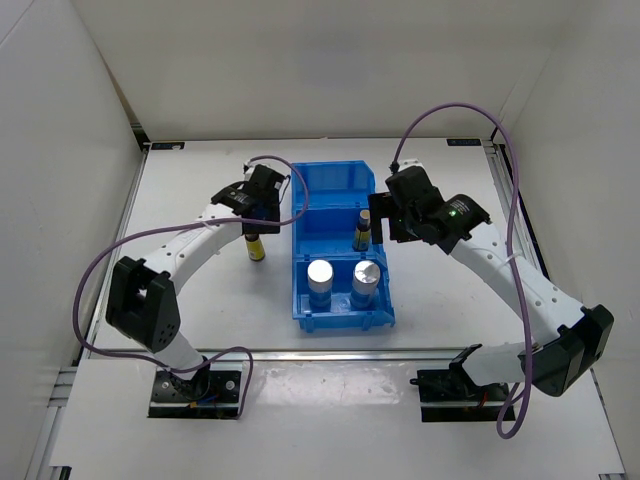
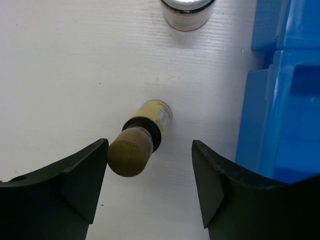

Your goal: Organize the condiment bottles

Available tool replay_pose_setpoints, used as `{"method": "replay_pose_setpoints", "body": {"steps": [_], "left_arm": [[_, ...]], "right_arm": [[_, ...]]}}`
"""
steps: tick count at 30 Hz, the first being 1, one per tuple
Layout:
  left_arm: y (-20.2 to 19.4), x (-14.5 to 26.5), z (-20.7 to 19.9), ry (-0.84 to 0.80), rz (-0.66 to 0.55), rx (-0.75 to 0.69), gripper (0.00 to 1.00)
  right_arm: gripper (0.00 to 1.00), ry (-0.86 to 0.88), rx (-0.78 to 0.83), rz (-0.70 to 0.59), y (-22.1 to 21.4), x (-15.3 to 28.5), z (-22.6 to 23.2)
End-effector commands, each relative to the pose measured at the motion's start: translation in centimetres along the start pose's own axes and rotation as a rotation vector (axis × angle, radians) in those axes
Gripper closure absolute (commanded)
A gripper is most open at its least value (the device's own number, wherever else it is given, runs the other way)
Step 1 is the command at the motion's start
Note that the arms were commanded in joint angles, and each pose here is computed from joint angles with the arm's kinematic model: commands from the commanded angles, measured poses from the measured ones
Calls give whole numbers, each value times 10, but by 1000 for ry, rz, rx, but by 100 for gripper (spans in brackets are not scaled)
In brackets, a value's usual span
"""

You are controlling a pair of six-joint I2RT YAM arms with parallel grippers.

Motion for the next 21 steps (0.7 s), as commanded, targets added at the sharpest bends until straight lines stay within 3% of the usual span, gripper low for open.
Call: {"method": "replay_pose_setpoints", "body": {"steps": [1, 11, 19, 21], "left_arm": [[5, -2, 3, -35, -13, 43, 25], [2, -11, 11, -37, 12, 65, 49], [9, -7, 12, -54, -7, 72, 75], [12, -1, 14, -65, -25, 72, 87]], "right_arm": [[0, -20, -19, -25, 0, 8, -4], [0, -30, -16, -18, -2, 8, -5], [0, -33, -10, -1, -8, 7, -6], [0, -33, -19, -1, -8, 7, -6]]}}
Point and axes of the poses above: each gripper's point midway between its finger pads, its own x axis back along the fingers, its own z axis along the line the jaws close on, y = z × x, the point moved 9 cm from there along x, back along the fingers, and after that the axes turned 11 degrees about x, right-handed, at the moved point
